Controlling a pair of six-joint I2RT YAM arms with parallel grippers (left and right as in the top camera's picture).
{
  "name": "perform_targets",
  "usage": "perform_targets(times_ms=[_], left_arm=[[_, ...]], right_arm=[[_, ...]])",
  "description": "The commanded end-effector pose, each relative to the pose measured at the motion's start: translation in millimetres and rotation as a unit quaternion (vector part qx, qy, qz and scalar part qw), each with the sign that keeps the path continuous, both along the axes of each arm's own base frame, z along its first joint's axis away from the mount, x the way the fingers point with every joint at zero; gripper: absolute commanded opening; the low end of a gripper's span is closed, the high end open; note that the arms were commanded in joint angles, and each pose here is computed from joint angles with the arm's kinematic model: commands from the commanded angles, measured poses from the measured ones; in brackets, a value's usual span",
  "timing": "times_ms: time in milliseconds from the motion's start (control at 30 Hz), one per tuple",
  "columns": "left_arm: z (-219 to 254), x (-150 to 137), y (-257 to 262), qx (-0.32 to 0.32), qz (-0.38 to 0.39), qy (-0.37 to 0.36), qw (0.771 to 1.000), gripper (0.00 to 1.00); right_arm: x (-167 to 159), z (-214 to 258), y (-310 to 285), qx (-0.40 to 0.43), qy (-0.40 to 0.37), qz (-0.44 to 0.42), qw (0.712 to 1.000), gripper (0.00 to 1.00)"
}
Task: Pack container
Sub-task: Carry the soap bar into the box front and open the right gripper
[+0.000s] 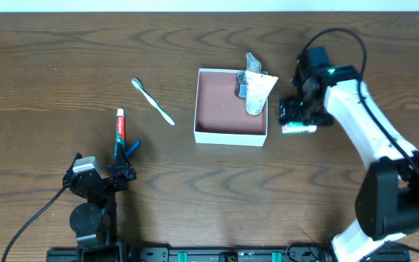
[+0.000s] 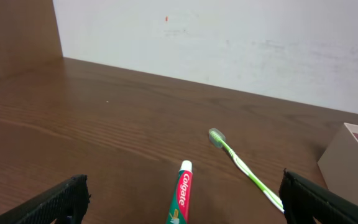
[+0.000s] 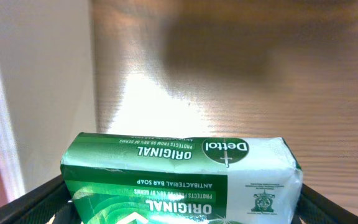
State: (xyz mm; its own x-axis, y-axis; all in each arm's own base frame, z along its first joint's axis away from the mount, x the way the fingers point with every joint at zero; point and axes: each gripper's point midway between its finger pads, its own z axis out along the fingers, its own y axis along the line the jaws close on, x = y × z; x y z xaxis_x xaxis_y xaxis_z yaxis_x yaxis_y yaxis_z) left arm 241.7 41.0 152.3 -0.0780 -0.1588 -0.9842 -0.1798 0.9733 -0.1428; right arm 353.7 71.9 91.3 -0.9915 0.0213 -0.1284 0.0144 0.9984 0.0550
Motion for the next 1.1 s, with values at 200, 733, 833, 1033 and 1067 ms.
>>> perform_targets(times_ms=[200,733,833,1033,1067], left_arm=[[-15,-1,-1,0.002,-0.003,0.024,1.000,0.98],[-15,-1,-1,0.002,-0.003,0.024,1.000,0.98],[-15,-1,-1,0.002,-0.003,0.024,1.000,0.98],[-15,-1,-1,0.002,-0.003,0.024,1.000,0.98],[-15,-1,-1,0.002,-0.003,0.024,1.000,0.98]], right_arm=[[5,80,37,0.087,-0.091,0.025,0.992,0.83],[1,77,104,0.089,-0.116,0.013,0.989,0.82],[2,62,110,0.085,-0.104,0.009,0.991,0.81],[5,35,125,0.080,-0.084,0.012,0.993,0.82],[5,31,126,0.077,-0.080,0.010,0.994,0.82]])
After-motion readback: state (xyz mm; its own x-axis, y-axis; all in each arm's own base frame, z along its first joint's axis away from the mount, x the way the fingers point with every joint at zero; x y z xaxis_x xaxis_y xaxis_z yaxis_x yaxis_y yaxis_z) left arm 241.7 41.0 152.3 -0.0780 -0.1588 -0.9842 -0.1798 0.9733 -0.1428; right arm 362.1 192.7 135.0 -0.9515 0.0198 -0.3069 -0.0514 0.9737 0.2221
